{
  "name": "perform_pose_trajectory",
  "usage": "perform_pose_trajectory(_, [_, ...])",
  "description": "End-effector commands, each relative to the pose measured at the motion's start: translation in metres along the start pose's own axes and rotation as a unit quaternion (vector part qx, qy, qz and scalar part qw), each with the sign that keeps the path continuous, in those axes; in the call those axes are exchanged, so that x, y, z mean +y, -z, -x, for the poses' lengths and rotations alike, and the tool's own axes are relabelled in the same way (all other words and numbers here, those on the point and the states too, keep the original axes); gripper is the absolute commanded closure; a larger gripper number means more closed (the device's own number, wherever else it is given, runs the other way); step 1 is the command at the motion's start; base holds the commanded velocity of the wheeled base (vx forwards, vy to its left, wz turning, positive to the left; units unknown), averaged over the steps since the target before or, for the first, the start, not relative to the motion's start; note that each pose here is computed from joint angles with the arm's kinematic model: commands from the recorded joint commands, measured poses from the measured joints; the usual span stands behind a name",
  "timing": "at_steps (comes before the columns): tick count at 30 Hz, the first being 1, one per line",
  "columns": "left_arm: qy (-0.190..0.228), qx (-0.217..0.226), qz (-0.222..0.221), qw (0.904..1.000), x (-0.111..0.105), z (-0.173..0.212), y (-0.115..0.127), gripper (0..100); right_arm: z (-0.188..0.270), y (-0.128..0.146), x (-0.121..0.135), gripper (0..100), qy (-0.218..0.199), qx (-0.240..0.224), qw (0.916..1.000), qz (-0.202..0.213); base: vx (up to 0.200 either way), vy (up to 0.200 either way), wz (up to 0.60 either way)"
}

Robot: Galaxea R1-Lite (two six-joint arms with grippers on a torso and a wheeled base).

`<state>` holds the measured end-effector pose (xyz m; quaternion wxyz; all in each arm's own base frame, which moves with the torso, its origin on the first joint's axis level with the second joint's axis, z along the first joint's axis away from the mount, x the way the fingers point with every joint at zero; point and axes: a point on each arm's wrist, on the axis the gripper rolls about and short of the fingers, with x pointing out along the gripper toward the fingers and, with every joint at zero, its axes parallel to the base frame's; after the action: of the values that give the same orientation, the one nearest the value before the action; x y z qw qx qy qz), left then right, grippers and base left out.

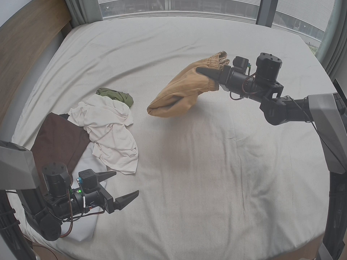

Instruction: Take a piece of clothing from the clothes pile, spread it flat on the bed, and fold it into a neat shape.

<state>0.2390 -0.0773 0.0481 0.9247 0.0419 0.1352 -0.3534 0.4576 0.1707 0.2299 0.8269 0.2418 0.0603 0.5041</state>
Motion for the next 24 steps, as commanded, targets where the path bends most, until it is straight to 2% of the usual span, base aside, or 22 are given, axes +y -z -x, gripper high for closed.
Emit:
perform_pose_trajectory(1, [0.0, 0.0, 0.0, 1.0, 0.0, 0.0, 0.0, 0, -0.009, -0.002, -0.015, 100, 0.013, -0.008, 0.9999, 0.0, 0.0, 0.0, 0.0])
perform_pose_trajectory(2, [0.0, 0.0, 0.0, 1.0, 0.0, 0.0, 0.0, 0, -0.01, 0.0, -0.017, 100, 0.016, -0.007, 0.9998, -0.002, 0.0, 0.0, 0.0])
perform_pose_trajectory(3, [0.0, 0.001, 0.001, 1.0, 0.0, 0.001, 0.001, 0, -0.013, 0.013, -0.029, 100, 0.035, 0.0, 0.9993, -0.015, 0.0, 0.0, 0.0])
perform_pose_trajectory(5, [0.0, 0.001, 0.001, 1.0, 0.0, 0.0, 0.001, 0, -0.015, 0.029, -0.044, 100, 0.047, 0.013, 0.9984, -0.029, 0.0, 0.0, 0.0])
perform_pose_trajectory(12, [0.0, 0.003, 0.001, 1.0, -0.001, 0.002, 0.001, 0, -0.018, 0.061, -0.072, 100, 0.066, 0.037, 0.9958, -0.051, 0.0, 0.0, 0.0])
perform_pose_trajectory(18, [0.0, -0.001, 0.0, 1.0, -0.001, 0.003, -0.001, 0, -0.006, 0.05, -0.075, 100, 0.077, 0.028, 0.9956, -0.044, 0.0, 0.0, 0.0])
perform_pose_trajectory(24, [0.0, -0.003, -0.001, 1.0, -0.001, 0.003, -0.001, 0, 0.009, 0.063, -0.068, 100, 0.099, 0.061, 0.9921, -0.047, 0.0, 0.0, 0.0])
